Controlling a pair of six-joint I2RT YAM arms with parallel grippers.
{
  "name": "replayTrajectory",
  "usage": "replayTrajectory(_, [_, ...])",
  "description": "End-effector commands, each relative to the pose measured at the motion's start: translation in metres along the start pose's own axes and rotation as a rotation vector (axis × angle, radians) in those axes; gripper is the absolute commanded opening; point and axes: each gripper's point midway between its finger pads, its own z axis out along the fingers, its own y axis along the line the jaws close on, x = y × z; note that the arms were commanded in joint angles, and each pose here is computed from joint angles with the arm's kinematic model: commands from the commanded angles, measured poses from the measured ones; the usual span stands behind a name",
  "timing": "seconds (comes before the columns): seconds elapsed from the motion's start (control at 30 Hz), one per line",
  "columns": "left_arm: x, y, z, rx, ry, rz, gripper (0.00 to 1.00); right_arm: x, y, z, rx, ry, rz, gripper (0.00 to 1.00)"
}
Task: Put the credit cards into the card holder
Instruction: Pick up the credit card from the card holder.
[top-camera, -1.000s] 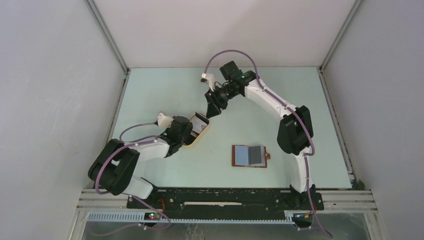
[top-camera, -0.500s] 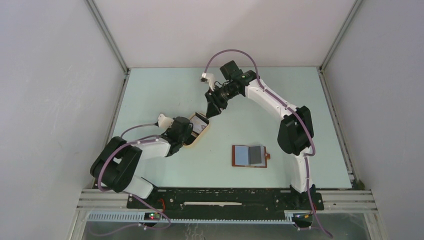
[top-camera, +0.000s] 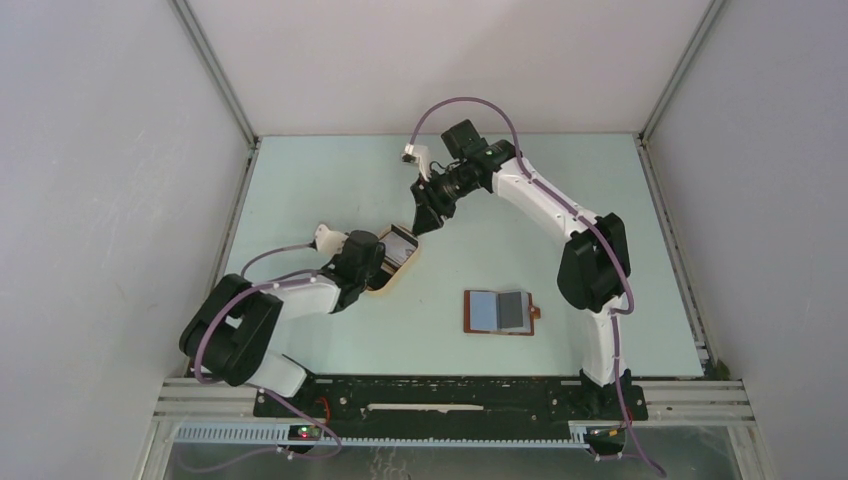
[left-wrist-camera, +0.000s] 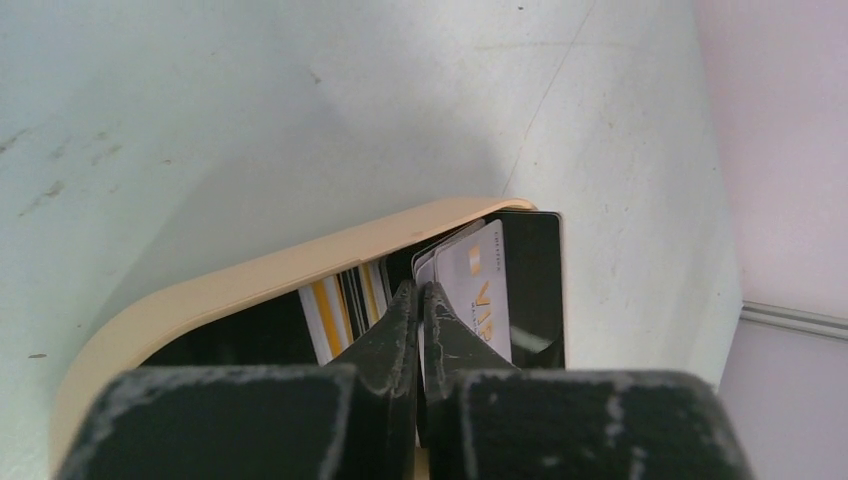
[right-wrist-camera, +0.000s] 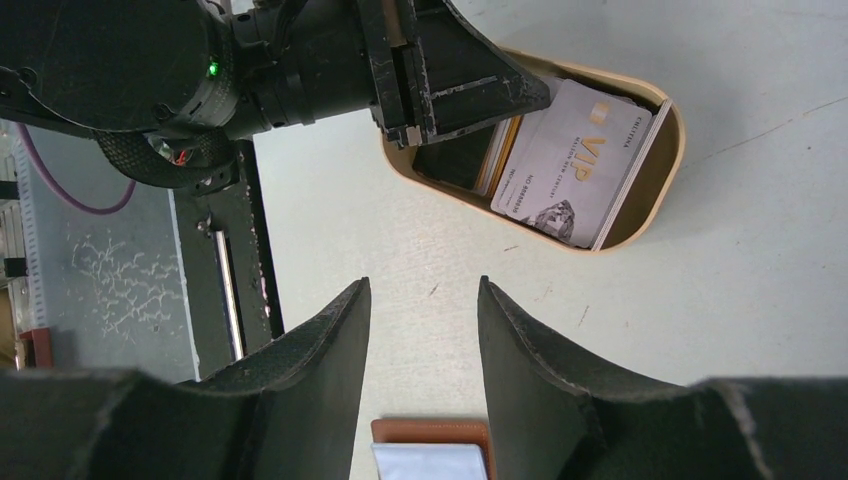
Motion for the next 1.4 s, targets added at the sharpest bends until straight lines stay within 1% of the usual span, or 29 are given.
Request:
replayTrajectory(0.0, [-0.014,-0.015,-0.007,0.048,-0.04,0.0,0.01,-0.021,0.019,-0.021,0.002,-0.057,-0.07,0.52])
replayTrajectory(0.17, [-0.021,-0.019,-0.018,0.077,-0.05,0.009,0.0,-0.019,0.018,-0.018,0.004,-0.052,-0.073,0.52])
replayTrajectory(0.37, [-0.027,-0.014,-0.029,0.088,-0.057,0.026,0.0,-0.017,0.018,-0.011,-0.001,-0.043,-0.075,0.52])
replayTrajectory(0.57, [-0.026,-0.01,-0.038,0.117,-0.037,0.051,0.0,-0.012,0.021,0.001,-0.024,-0.03,-0.074,0.52])
replayTrajectory(0.9, [-0.032,0.002,-0.058,0.185,-0.049,0.13,0.0,-0.002,0.029,0.032,-0.142,-0.056,-0.025,0.51])
replayTrajectory(1.03, [-0.031,0.002,-0.062,0.203,-0.041,0.184,0.0,-0.001,0.032,0.046,-0.188,-0.053,-0.003,0.51])
replayTrajectory(1.23, [-0.042,-0.001,-0.073,0.262,-0.088,0.24,0.0,-0.001,0.029,0.061,-0.225,-0.041,0.043,0.52])
replayTrajectory(1.37, [-0.049,-0.009,-0.078,0.333,-0.112,0.248,0.0,-0.003,0.023,0.066,-0.227,-0.039,0.064,0.53])
